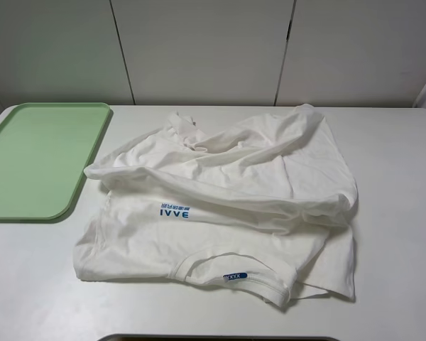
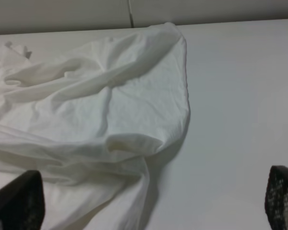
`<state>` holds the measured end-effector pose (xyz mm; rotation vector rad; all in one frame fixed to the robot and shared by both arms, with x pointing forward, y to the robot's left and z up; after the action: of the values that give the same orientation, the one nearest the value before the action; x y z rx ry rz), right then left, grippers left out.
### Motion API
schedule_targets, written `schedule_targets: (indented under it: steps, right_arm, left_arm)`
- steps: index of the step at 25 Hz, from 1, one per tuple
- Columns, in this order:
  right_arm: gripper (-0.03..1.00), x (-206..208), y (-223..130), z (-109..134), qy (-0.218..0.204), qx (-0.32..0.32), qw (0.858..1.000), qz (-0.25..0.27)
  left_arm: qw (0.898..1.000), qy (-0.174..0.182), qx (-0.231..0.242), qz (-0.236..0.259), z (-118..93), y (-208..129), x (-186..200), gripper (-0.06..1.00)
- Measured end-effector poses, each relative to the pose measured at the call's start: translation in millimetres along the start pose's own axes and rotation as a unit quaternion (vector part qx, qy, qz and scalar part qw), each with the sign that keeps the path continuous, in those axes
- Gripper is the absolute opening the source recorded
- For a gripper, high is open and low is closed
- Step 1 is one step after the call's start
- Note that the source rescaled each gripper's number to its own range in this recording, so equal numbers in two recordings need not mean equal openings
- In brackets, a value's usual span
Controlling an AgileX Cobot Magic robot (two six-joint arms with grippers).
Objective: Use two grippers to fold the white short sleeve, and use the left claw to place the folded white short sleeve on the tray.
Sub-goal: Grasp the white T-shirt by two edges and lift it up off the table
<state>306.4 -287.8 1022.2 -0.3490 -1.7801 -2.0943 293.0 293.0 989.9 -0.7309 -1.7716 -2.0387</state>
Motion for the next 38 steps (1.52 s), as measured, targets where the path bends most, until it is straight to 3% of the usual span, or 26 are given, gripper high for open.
schedule_targets:
  steps: [38]
  right_arm:
    - [1.00, 0.1, -0.2, 1.6, 0.007, 0.001, 1.000, 0.001]
  left_arm:
    - [1.000, -0.006, -0.002, 0.000, -1.3, 0.0, 0.0, 0.98]
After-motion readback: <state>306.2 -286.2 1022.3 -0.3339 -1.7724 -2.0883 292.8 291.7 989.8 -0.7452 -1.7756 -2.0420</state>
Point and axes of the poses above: a point on each arm's last joint axis where the gripper is mounted, x pointing back along that axis away from the gripper, z along the wrist's bending axis when the last joint is at zero, y = z × x, the point moved 8 cm from there along -x, pointing out along that axis toward the gripper, and after that the axes turned 6 degrees about -x, right-handed, at the moved point
